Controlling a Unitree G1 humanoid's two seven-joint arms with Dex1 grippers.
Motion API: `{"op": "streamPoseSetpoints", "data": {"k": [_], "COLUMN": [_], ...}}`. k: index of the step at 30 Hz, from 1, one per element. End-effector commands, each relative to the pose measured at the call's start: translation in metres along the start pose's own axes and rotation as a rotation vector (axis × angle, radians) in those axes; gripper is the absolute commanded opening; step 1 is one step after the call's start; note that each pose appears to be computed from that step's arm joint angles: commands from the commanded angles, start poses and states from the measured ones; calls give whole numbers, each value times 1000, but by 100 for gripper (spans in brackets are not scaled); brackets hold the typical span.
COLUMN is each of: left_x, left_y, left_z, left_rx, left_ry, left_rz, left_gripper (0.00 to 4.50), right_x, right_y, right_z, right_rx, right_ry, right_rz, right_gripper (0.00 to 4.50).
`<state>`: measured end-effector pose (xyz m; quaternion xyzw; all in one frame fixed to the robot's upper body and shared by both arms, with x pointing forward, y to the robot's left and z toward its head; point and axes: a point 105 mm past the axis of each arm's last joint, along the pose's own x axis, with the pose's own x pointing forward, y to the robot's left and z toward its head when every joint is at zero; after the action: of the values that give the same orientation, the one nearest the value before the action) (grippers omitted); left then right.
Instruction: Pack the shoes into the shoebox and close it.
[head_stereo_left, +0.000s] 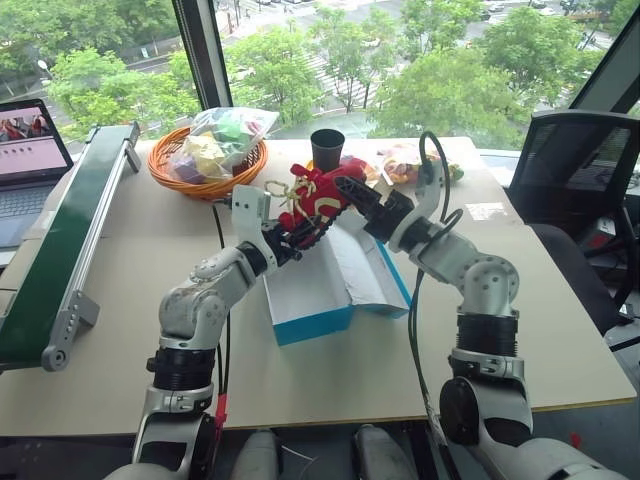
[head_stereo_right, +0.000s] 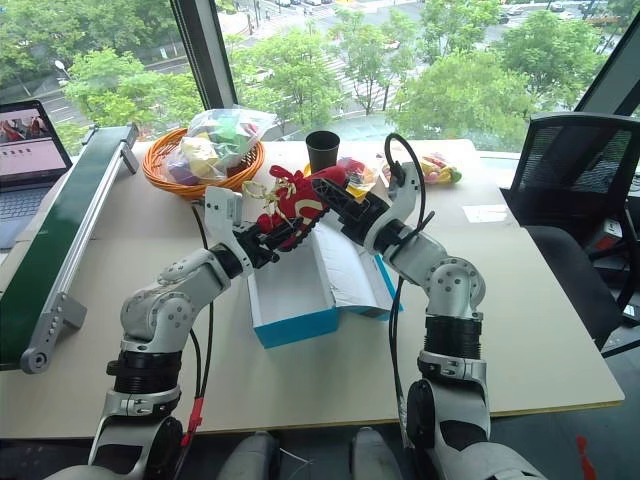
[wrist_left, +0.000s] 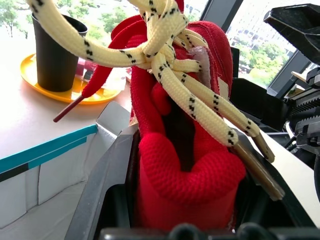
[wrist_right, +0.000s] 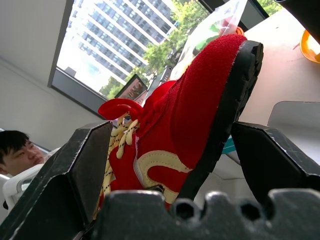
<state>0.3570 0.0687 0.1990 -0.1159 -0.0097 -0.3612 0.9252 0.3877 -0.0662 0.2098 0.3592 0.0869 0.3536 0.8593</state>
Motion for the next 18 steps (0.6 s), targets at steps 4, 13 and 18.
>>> {"op": "streamPoseSetpoints", "data": {"k": [4, 13, 18], "left_x": [2, -6, -37], "left_y": [-27, -12, 24], "left_z": [19, 15, 5], "left_rx": [28, 3, 128], "left_ry": [-68, -59, 76], "left_rz": [-89, -49, 19], "left_gripper": [190, 282, 450], "right_x": [10, 11, 15], "right_y": [0, -1, 22], "right_z": [2, 18, 31], "right_rx": [-74, -73, -242], "right_ry": [5, -56, -4], "right_rz": [-18, -27, -43], "right_gripper": [313, 67, 43]}}
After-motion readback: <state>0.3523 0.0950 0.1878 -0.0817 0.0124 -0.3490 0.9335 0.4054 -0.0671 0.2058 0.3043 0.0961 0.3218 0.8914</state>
